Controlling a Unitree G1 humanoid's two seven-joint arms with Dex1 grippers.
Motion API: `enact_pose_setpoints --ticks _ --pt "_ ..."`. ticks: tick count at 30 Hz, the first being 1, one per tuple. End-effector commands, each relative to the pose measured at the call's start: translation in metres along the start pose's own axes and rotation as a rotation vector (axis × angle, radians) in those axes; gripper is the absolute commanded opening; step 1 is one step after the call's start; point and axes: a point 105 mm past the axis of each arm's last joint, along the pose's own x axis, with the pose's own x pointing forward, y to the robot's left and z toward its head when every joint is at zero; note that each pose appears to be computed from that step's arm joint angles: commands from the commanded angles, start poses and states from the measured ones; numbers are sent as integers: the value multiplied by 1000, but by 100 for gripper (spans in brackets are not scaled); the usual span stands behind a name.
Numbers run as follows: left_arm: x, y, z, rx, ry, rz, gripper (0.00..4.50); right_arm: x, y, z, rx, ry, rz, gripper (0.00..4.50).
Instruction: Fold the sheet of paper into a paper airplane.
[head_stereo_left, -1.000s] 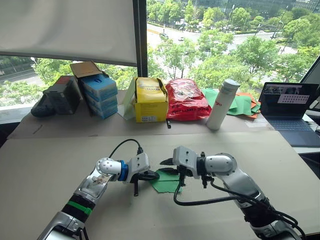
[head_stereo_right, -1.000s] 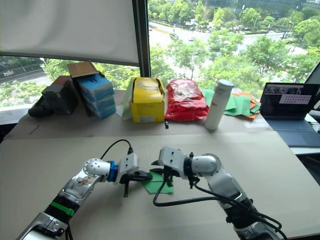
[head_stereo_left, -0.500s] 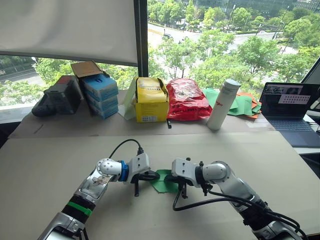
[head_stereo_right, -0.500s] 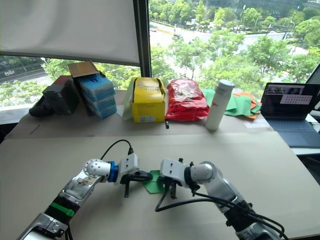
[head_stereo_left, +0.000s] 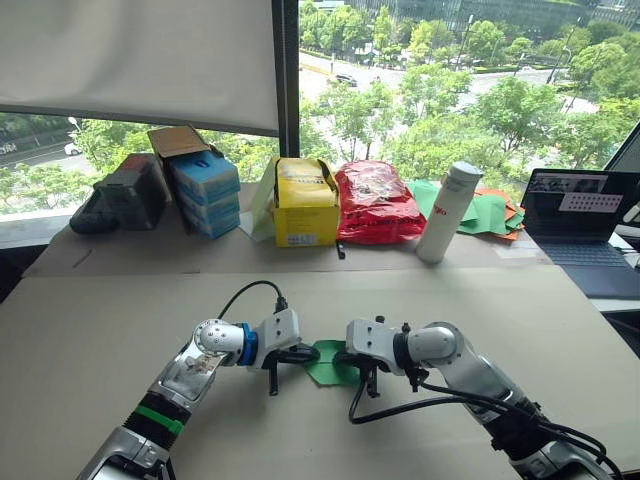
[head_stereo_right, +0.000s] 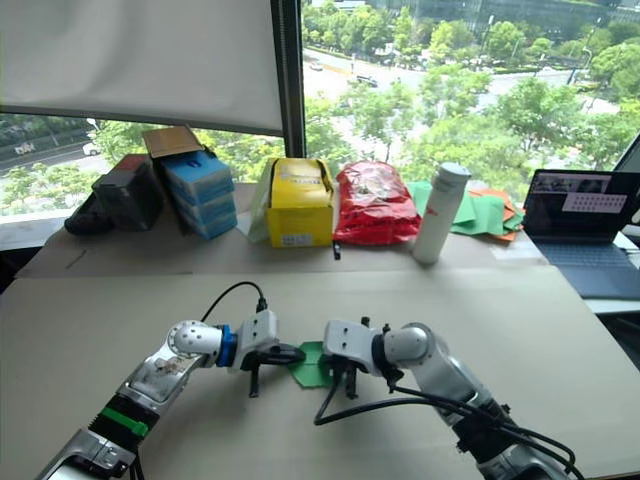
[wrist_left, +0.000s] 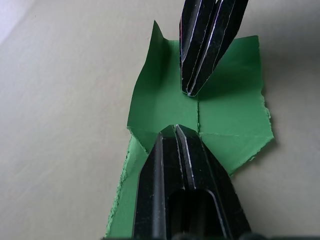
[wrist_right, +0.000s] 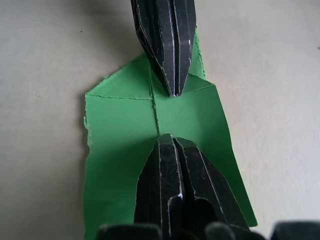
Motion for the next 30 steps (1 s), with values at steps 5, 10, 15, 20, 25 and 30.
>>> enact_pose_setpoints --ticks 5,10,15,20,25,30 --pt "-1 -6 -18 -27 76 -15 0 -30 12 -66 155 255 0 3" --pt "-1 -6 -18 -23 77 -15 0 -44 19 -74 178 296 1 3" --pt "0 -5 -17 -21 76 -17 0 -49 8 -57 161 218 -60 3" --pt "0 -4 -17 -19 75 -17 0 -46 -1 -3 95 -44 -82 3" --pt "2 -4 -15 -15 71 -22 0 -29 3 26 81 -157 -67 3" --pt "2 -4 -12 -8 65 -25 0 -12 -8 2 158 -58 -133 3"
